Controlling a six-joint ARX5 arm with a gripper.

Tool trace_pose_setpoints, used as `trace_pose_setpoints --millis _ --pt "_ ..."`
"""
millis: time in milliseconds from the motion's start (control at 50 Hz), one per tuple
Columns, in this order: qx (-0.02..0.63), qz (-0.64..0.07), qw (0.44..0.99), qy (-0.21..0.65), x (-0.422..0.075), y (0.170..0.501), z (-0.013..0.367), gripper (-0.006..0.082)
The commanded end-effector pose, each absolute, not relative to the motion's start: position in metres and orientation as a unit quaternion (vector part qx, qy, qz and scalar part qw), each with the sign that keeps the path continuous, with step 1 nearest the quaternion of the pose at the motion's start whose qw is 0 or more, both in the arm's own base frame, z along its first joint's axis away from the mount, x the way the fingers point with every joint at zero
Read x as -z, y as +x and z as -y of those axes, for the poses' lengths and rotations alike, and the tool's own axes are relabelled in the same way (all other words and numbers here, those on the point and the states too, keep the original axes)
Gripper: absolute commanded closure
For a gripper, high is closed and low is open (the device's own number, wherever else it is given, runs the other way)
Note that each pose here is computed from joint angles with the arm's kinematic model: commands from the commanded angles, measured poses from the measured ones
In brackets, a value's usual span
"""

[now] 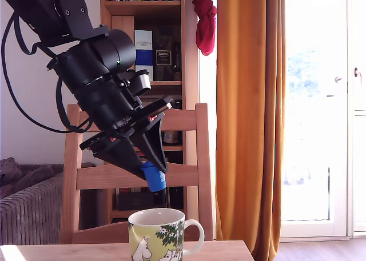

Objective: Pick the blue coffee capsule and place it inside the green coffee cup

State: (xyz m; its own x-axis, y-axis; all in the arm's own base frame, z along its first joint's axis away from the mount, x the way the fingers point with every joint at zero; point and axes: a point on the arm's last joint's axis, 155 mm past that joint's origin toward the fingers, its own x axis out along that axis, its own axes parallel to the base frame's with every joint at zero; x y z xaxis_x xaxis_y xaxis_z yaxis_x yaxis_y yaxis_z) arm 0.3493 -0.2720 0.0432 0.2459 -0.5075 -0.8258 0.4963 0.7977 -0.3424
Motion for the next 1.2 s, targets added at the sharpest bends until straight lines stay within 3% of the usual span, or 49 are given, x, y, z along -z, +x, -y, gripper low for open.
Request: trace_pose_setpoints --millis 0,340,1020,1080,1180 --pt "0.305 -0.535 0.787 0.002 -0.031 0.348 0.27 0.048" --pt "0.288 -0.572 0.768 0.004 -0.002 0.338 0.266 0.048" --pt "0.274 -0.605 0.747 0.009 0.006 0.32 0.261 0.0471" --pt "0.275 -0.605 0.747 0.01 0.006 0.32 0.262 0.0436" --pt "0.277 -0.606 0.746 0.011 0.006 0.318 0.262 0.029"
